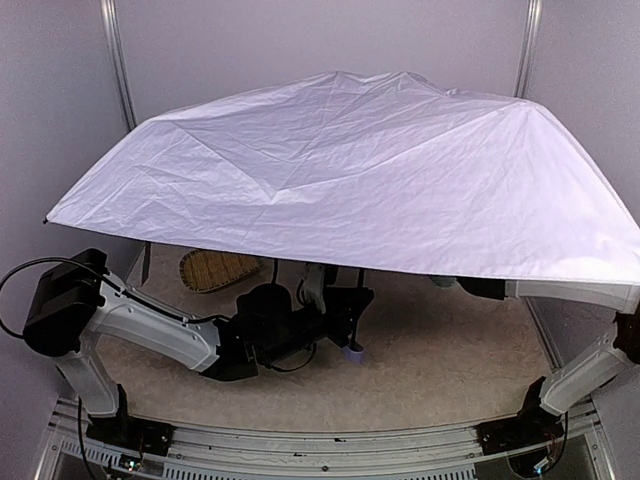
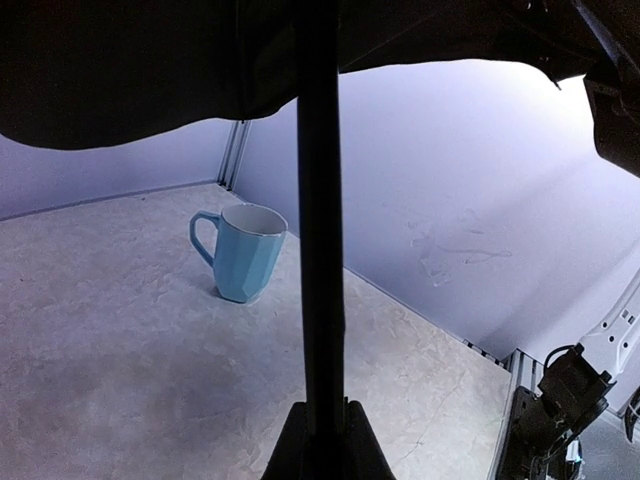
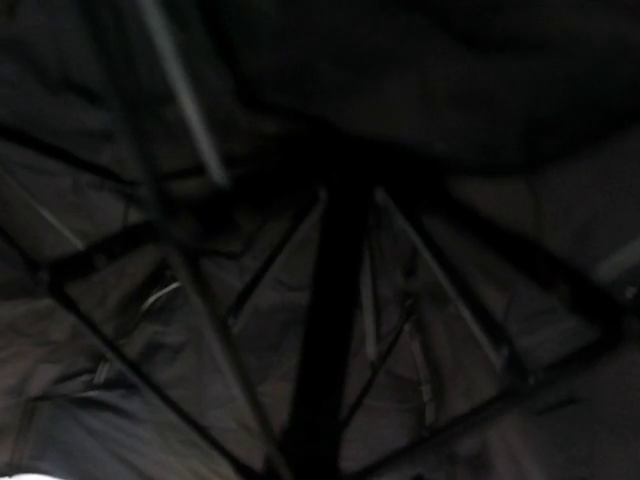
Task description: Put away the umbrella
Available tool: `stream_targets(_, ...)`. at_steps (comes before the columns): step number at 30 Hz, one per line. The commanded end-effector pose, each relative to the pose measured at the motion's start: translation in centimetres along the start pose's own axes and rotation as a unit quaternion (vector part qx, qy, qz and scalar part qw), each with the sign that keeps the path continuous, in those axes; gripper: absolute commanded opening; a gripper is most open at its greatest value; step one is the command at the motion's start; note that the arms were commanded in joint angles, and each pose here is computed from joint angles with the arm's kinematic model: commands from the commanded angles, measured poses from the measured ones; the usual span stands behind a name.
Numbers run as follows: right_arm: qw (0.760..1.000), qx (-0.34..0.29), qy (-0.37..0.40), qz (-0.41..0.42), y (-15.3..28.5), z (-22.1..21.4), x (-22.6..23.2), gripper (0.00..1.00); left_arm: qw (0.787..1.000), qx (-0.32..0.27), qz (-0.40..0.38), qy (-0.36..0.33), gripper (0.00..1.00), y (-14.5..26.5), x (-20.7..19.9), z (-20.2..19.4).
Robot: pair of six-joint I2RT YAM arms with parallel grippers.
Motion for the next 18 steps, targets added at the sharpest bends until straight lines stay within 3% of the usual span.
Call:
stream_targets(1, 0.999, 0.005, 0.022, -0.027, -0.7, 0.2, -0.3, 0.34, 0.998, -0.057, -0.028, -0.003, 0.0, 0.1, -2.4, 3.7)
stream_targets(10, 0.999, 0.034, 0.018, -0.016, -1.2, -1.5, 0.5, 0.36, 0.998, -0.061, -0.024, -0.01, 0.0, 0.2, -2.4, 3.9)
stream_targets(13, 0.999, 0.036, 0.018, -0.016, -1.2, -1.6, 0.5, 0.27, 0.998, -0.06, -0.023, -0.011, 0.0, 0.2, -2.3, 3.8)
stream_targets(16, 0.999, 0.033, 0.014, -0.014, -1.1, -1.3, 0.5, 0.11, 0.998, -0.059, -0.023, -0.01, 0.0, 0.3, -2.2, 3.7)
stream_targets(18, 0.999, 0.034, 0.015, -0.006, -1.0, -1.3, 0.7, 0.06, 0.998, -0.061, -0.023, -0.009, 0.0, 0.4, -2.1, 3.7)
Point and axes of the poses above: each gripper's point midway between its finger pads, its own y axis back along the fingers, its own x axis along the line the jaws close on, z = x × y, the point moved 1 cm from there along y, back along the fingers, and after that the axes turned 14 degrees about y, right-handed, at the moved point
